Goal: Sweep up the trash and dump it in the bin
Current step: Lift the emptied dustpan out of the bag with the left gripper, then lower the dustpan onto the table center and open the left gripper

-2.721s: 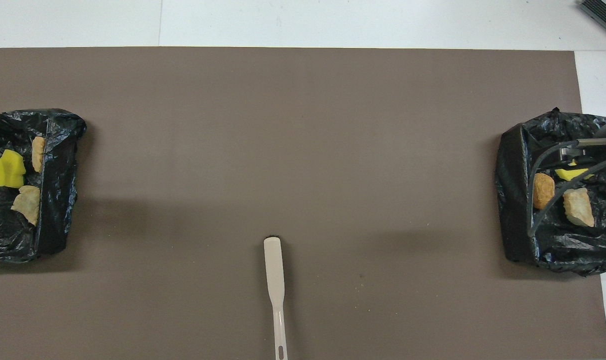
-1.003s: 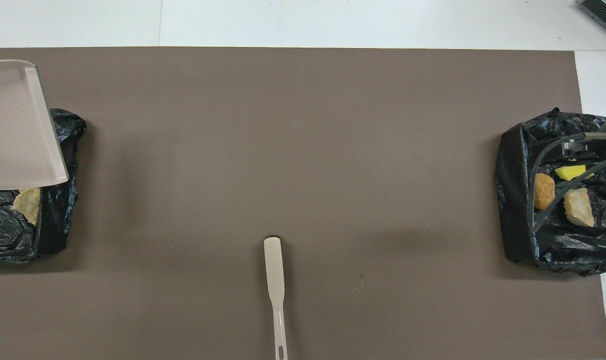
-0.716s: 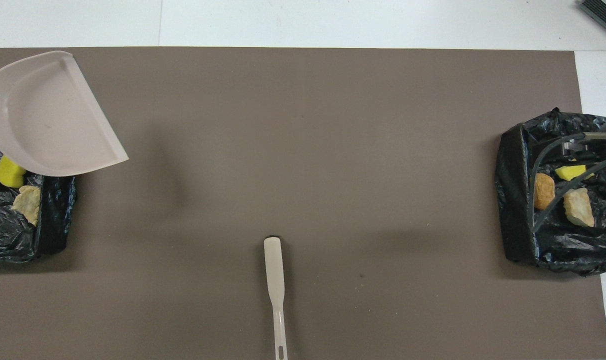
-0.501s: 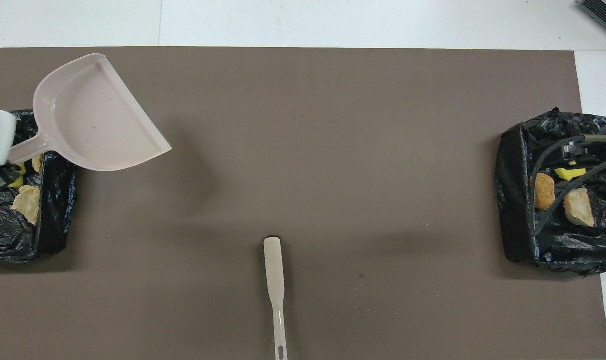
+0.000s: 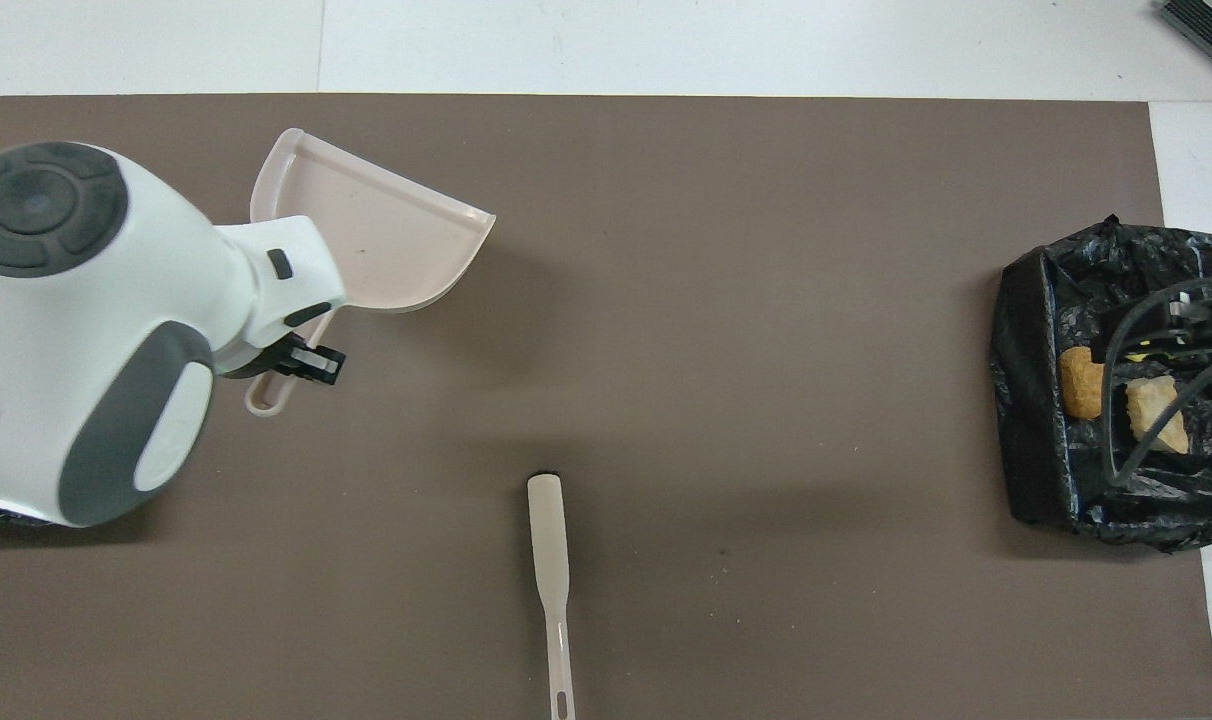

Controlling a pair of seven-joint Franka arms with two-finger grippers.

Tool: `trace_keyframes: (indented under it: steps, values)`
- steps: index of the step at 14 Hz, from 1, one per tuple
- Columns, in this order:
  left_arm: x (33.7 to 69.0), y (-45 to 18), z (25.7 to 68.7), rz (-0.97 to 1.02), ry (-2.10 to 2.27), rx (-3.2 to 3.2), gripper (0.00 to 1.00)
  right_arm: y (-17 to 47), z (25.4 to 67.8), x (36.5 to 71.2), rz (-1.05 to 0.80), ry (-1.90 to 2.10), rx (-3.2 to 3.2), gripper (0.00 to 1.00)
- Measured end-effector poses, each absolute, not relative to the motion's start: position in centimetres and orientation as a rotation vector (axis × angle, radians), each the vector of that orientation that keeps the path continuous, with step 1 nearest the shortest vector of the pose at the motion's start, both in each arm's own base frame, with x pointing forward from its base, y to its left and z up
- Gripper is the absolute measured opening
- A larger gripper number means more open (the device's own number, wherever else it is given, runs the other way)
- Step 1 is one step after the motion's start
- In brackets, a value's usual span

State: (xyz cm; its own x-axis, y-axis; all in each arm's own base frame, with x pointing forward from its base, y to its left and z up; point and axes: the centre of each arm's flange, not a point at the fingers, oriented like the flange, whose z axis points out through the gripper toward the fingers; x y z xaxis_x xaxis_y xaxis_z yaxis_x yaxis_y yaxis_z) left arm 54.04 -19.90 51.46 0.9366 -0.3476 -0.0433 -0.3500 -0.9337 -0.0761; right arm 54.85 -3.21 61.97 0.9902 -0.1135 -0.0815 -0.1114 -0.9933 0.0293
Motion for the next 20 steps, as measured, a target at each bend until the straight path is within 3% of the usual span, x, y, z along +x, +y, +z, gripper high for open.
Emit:
trace_keyframes:
  steps: [8, 20]
  values:
    - [53.8, -35.4, 40.1, -0.137, 0.126, -3.214, 0.31, -2.6, 62.0, 55.2, -0.113, -0.159, 3.111, 1.00]
    - [49.6, -39.1, 35.7, -0.047, 0.170, -3.232, 0.31, -2.7, 62.0, 55.2, -0.113, -0.161, 3.111, 1.00]
